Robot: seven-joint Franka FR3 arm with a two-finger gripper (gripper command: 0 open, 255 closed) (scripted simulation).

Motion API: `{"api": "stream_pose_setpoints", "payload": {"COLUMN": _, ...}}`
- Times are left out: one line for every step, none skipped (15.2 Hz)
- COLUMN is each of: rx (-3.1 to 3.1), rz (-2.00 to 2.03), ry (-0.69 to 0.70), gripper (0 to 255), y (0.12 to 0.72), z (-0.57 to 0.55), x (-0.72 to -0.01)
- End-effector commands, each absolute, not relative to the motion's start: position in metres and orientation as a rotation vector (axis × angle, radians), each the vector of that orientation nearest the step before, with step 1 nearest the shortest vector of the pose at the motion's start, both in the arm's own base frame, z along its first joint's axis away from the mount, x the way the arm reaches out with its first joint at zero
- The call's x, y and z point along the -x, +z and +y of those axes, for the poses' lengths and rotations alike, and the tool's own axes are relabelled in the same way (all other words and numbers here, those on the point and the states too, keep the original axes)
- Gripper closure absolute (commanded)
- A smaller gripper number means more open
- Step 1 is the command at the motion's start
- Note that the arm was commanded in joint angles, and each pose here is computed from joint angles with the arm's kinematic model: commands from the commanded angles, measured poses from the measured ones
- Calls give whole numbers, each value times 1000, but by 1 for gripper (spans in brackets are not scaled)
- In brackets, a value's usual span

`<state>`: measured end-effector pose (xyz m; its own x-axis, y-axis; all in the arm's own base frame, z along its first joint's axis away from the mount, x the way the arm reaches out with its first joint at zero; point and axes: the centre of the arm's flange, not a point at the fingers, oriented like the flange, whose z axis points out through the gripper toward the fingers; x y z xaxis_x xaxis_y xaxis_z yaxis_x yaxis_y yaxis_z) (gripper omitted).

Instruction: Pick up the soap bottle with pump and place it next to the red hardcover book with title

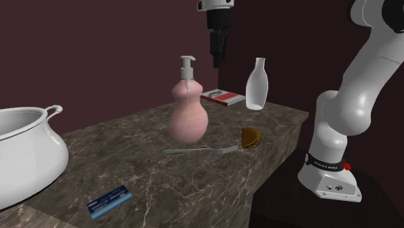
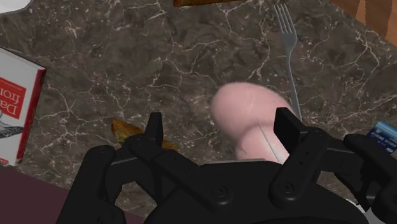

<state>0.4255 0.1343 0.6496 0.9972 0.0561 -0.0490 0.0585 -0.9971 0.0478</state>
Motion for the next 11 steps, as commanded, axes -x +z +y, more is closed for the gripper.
{"api": "stream_pose_setpoints", "payload": {"rx": -3093, "rz": 102, "ry": -65, "gripper": 0, "y": 658, "z": 151, "x": -442}}
{"api": "stream_pose_setpoints", "payload": {"rx": -3095, "rz": 109, "ry": -61, "gripper": 0, "y": 663, "z": 160, "x": -450}}
{"api": "stream_pose_setpoints", "payload": {"rx": -3095, "rz": 116, "ry": -56, "gripper": 0, "y": 667, "z": 169, "x": -458}}
{"api": "stream_pose_setpoints", "payload": {"rx": -3096, "rz": 123, "ry": -52, "gripper": 0, "y": 671, "z": 178, "x": -466}}
{"api": "stream_pose_setpoints", "payload": {"rx": -3097, "rz": 130, "ry": -48, "gripper": 0, "y": 676, "z": 188, "x": -474}}
{"api": "stream_pose_setpoints", "payload": {"rx": -3098, "rz": 137, "ry": -44, "gripper": 0, "y": 680, "z": 197, "x": -482}}
{"api": "stream_pose_setpoints", "payload": {"rx": -3099, "rz": 144, "ry": -40, "gripper": 0, "y": 684, "z": 206, "x": -490}}
{"api": "stream_pose_setpoints", "payload": {"rx": -3100, "rz": 151, "ry": -35, "gripper": 0, "y": 689, "z": 215, "x": -497}}
{"api": "stream_pose_setpoints", "payload": {"rx": -3101, "rz": 155, "ry": -33, "gripper": 0, "y": 691, "z": 221, "x": -502}}
{"api": "stream_pose_setpoints", "payload": {"rx": -3101, "rz": 155, "ry": -33, "gripper": 0, "y": 686, "z": 220, "x": -502}}
{"api": "stream_pose_setpoints", "payload": {"rx": -3101, "rz": 155, "ry": -33, "gripper": 0, "y": 681, "z": 220, "x": -502}}
